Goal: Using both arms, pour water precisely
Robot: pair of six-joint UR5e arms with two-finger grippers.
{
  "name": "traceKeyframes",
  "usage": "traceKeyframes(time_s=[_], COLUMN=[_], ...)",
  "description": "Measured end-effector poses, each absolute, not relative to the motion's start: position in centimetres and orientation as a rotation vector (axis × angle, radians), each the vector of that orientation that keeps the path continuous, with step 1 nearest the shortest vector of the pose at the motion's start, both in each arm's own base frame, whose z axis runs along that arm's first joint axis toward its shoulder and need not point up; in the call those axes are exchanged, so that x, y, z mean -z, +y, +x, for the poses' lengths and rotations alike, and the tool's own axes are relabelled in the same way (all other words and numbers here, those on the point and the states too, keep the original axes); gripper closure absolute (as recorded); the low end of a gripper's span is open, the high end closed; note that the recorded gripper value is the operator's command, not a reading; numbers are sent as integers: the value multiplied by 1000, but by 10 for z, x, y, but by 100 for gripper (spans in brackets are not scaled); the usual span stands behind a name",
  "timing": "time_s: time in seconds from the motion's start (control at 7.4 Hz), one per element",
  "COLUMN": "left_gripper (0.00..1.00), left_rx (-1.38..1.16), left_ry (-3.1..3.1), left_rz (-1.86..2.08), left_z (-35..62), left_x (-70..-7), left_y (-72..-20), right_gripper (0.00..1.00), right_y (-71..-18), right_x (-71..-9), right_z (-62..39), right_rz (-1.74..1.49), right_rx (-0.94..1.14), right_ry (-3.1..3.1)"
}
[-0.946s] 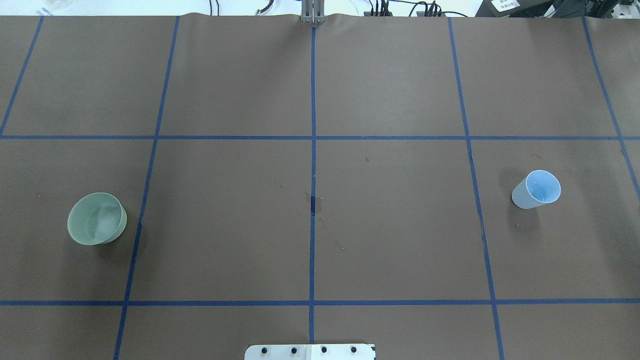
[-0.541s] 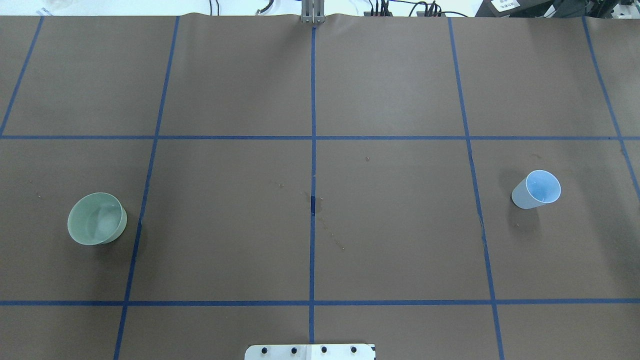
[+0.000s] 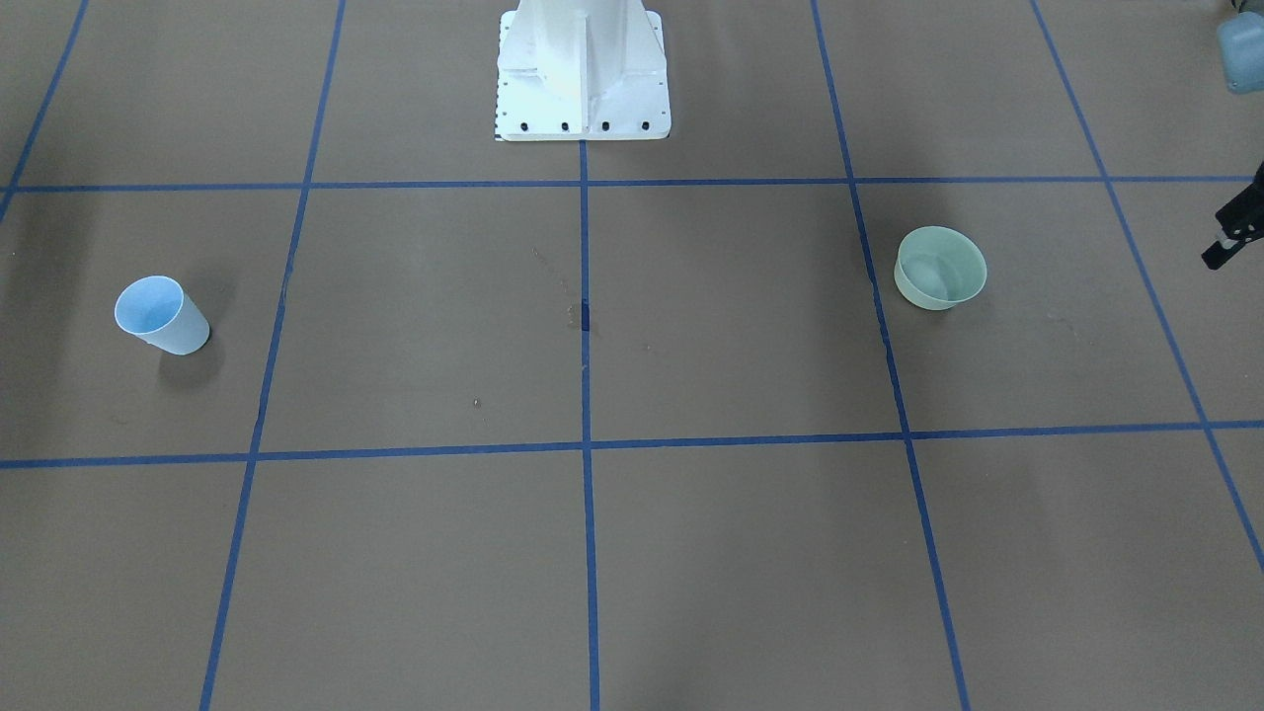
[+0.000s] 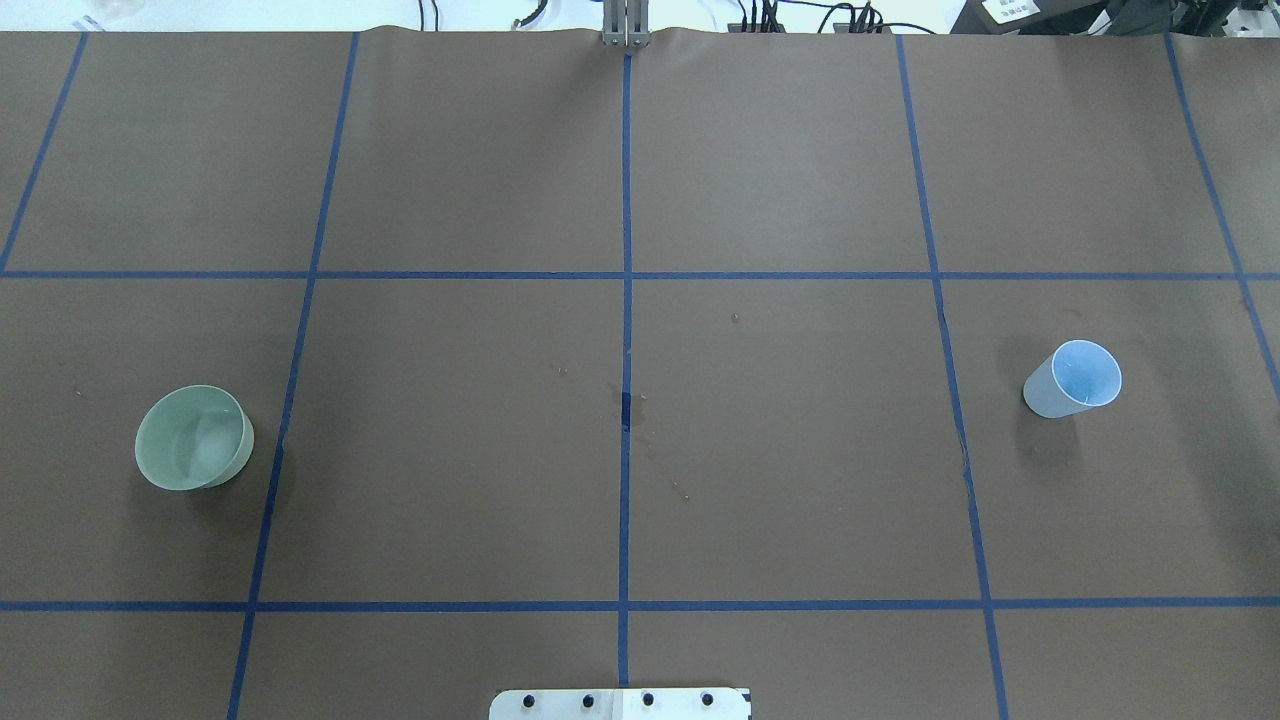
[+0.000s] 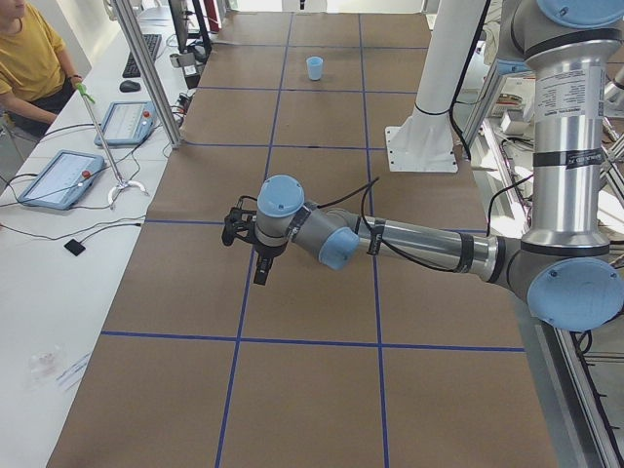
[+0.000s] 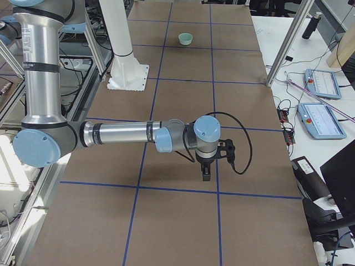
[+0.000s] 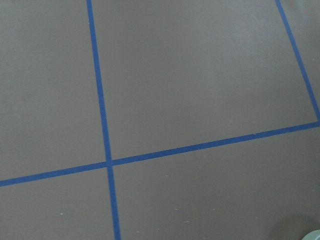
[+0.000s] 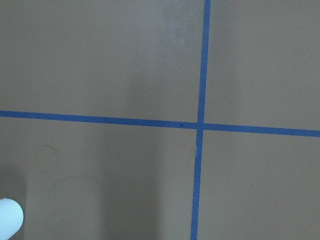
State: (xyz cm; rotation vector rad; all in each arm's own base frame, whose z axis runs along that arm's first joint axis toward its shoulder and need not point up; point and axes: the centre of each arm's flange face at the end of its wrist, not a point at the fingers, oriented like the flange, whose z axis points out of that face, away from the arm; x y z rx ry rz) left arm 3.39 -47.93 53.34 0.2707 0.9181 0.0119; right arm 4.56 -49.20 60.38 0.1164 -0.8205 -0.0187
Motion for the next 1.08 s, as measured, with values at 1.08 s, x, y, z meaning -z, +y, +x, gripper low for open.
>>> traceKeyframes(time_s=[1.08], left_gripper=[1], left_rx=[-107], left_ry=[819], left_rz=[180], left_z=[247], left_x=[-507], left_y=[-421], right_gripper=[0], right_y=[-492], right_x=[-601], right_z=[45], right_rz=[120], right_rx=[18], right_ry=[-823])
